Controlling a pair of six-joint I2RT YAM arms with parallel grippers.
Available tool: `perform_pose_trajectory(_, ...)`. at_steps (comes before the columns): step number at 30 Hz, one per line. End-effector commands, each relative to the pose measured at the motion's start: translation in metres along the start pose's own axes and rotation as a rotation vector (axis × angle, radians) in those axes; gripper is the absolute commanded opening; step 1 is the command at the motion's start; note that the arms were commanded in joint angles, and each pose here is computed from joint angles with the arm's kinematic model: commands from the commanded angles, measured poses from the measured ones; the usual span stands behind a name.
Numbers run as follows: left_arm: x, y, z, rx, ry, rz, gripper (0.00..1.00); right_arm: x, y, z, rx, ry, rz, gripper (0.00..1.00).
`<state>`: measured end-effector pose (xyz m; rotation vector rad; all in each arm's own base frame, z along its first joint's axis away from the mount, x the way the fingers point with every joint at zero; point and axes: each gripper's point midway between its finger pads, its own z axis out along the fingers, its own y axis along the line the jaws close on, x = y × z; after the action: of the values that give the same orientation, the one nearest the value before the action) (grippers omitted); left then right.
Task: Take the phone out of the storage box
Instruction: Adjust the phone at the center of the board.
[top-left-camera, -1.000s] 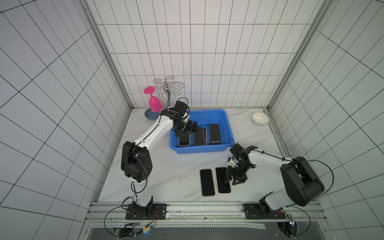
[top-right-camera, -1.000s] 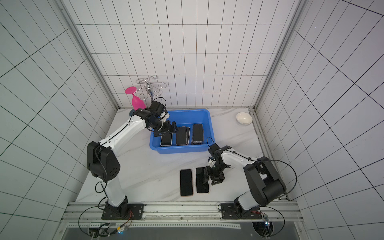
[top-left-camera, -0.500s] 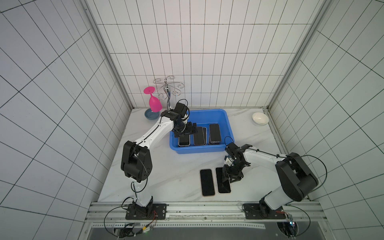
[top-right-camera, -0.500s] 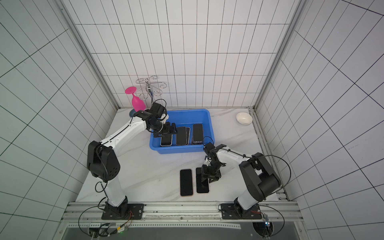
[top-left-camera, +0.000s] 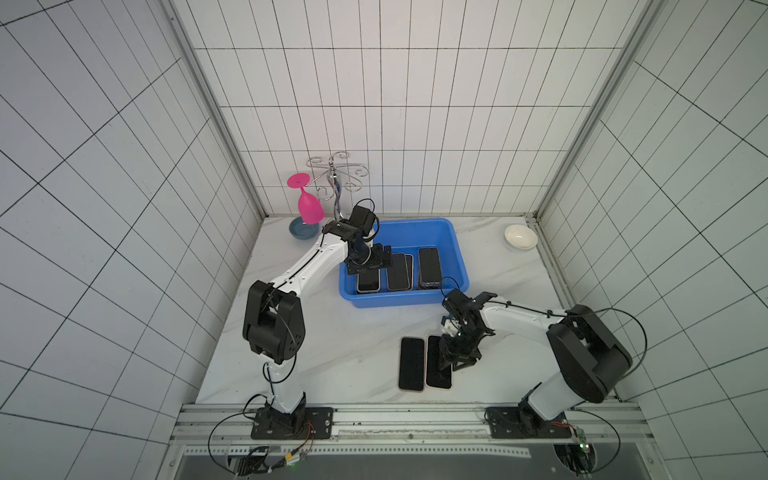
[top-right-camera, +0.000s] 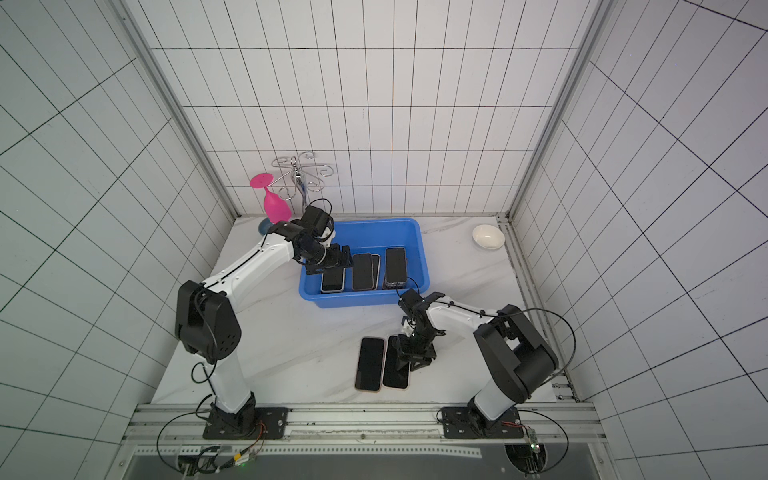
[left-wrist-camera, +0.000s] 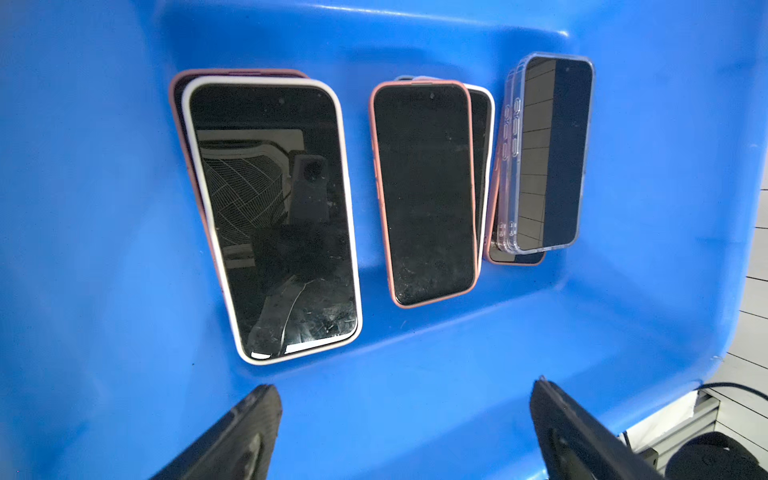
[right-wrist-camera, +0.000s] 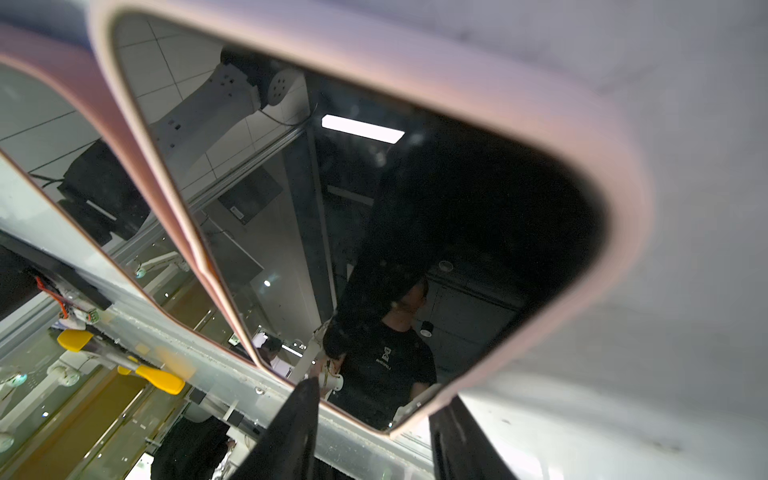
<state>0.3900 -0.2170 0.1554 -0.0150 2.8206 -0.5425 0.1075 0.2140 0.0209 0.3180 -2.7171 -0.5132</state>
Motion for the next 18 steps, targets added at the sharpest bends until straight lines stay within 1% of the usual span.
perform_pose_trajectory(1,-0.011,0.008,0.008,-0.053,-0.024,-0.004,0.98,0.003,-0.014,0.017,0.066,0.026,-0.016,0.46)
perform_pose_trajectory(6,-0.014,0.018,0.017,-0.112,-0.021,-0.035,0.98,0.001,-0.009,0.004,0.07,-0.023,-0.045,0.51)
perform_pose_trajectory(12,-0.026,0.036,0.025,-0.224,-0.042,-0.072,0.98,0.003,-0.005,-0.023,0.093,-0.076,-0.084,0.54)
perform_pose_trajectory(18,-0.034,0.041,0.046,-0.257,-0.012,-0.05,0.98,0.015,0.005,-0.058,0.082,-0.145,-0.108,0.56)
